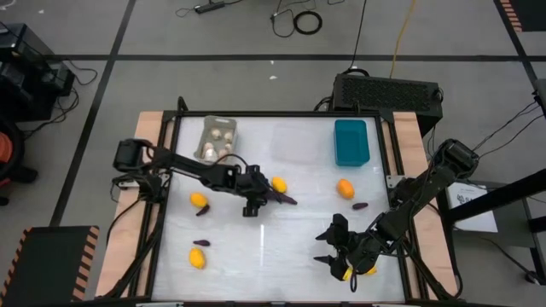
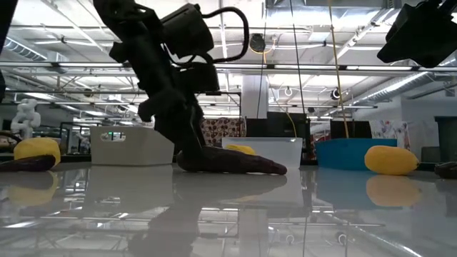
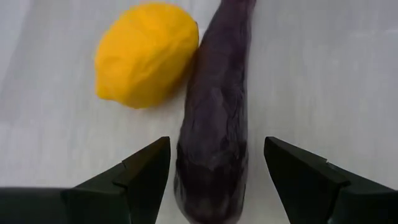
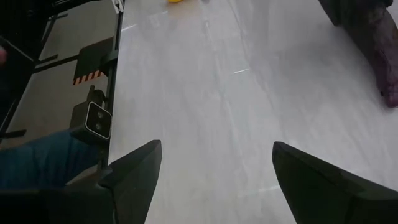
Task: Sort produce into baskets
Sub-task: Put the eggplant into the transparent bin
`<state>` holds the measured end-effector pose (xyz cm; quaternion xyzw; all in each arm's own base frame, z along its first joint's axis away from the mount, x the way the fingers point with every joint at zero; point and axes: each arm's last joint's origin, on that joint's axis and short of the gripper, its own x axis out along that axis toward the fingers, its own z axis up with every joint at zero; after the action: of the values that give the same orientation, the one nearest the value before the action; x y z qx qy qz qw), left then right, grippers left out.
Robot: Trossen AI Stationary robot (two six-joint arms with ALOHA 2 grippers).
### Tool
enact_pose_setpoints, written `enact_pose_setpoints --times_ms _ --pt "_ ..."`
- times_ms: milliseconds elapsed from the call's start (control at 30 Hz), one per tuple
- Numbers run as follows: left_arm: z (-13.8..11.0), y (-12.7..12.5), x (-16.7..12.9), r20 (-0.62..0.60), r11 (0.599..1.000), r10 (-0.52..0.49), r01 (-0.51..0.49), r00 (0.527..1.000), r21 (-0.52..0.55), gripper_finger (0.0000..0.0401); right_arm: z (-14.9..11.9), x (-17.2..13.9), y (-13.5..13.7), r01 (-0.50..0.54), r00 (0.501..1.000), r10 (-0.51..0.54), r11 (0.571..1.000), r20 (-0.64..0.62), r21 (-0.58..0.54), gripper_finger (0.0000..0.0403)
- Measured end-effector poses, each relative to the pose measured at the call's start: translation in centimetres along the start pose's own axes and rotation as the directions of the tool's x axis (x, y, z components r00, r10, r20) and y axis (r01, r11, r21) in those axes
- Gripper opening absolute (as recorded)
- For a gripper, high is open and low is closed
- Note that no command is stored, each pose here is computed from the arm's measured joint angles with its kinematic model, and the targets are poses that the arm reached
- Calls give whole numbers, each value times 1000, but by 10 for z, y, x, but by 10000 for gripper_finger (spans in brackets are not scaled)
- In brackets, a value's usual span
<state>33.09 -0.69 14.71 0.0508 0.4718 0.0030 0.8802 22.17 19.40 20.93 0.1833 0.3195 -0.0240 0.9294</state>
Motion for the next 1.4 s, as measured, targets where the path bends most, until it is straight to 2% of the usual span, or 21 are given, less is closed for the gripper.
enact_pose_setpoints --times_ms 333,633,733,967,1133,1200,1267,1333,1400 --pt "-4 -1 11 -22 1000 -11 11 1000 -4 256 0 0 0 4 1000 -4 1000 -4 0 299" --pt "-4 -1 11 -21 1000 -8 8 1000 -5 163 -1 0 -1 7 1000 -7 1000 -7 -1 299" --pt "-4 -2 11 -21 1000 -9 8 1000 -3 147 -1 0 -1 7 1000 -7 1000 -7 -1 299" --pt "14 -10 4 -3 1000 -23 23 1000 20 161 -1 0 -1 9 1000 -9 1000 -8 -3 299" --pt "39 -9 -11 -3 999 -2 2 1000 35 162 -1 0 -1 10 1000 -10 1000 -8 -3 299" --pt "49 -7 -16 16 998 21 -22 1000 64 162 -1 0 -1 10 1000 -10 1000 -8 -2 299" --pt "60 -4 -21 49 989 84 -89 995 116 163 -1 0 -1 10 1000 -10 1000 -7 -3 299" --pt "69 2 -25 97 964 198 -212 975 158 163 -1 0 -1 11 1000 -12 1000 -5 -6 299" --pt "75 15 -27 146 921 321 -344 936 182 163 -1 0 -1 12 1000 -12 1000 -5 -12 299"
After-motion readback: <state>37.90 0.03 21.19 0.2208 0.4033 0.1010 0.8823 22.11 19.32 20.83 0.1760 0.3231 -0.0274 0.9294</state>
